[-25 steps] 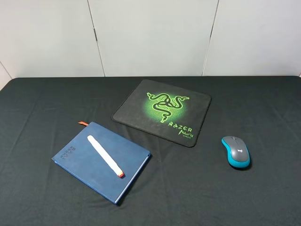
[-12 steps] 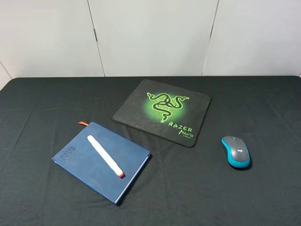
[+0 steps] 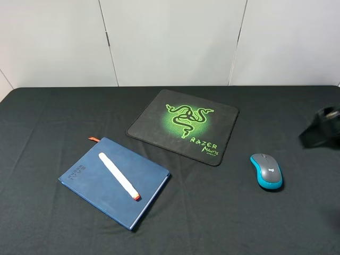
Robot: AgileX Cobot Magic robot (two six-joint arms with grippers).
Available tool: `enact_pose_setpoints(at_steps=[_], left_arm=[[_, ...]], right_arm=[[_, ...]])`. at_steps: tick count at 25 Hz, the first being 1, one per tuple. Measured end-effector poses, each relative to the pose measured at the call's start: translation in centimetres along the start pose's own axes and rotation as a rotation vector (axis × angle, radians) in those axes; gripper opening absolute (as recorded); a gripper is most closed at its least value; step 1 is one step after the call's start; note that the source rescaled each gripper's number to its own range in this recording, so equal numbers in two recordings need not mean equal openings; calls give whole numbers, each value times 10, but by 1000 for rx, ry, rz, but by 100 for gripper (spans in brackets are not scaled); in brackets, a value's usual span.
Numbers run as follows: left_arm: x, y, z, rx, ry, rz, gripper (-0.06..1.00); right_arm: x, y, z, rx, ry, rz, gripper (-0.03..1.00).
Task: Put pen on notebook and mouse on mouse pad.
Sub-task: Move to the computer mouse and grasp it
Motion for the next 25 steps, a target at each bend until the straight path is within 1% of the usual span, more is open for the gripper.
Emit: enact_pose_setpoints(at_steps=[4, 8, 13, 16, 21, 25], left_arm=[[0, 0, 0, 0, 0, 0, 100], [0, 0, 0, 0, 0, 0, 100], [0, 0, 0, 0, 0, -1, 100], [0, 0, 0, 0, 0, -1, 100], [0, 0, 0, 0, 0, -2, 100], [0, 0, 0, 0, 0, -2, 100]], right_arm=[[-28, -3, 12, 39, 33, 115, 100], [-49, 1, 13, -11, 32, 200, 100], [-66, 20, 12, -48, 28, 234, 100], [-78, 26, 14, -68, 40, 261, 100], [-105, 26, 13, -94, 39, 310, 100], [-124, 19, 10, -111, 22, 368, 100]])
Point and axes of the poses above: a point on each arm's last joint axis where the gripper is mounted, x pointing back along that axis away from the gripper, z along the wrist's bending axis when the last joint is at zero, y = z × x, the point moved 8 cm from there along -x, pointing out along that axis toward the gripper, and after that the axes turned 1 degree about x, right-handed, at the moved point
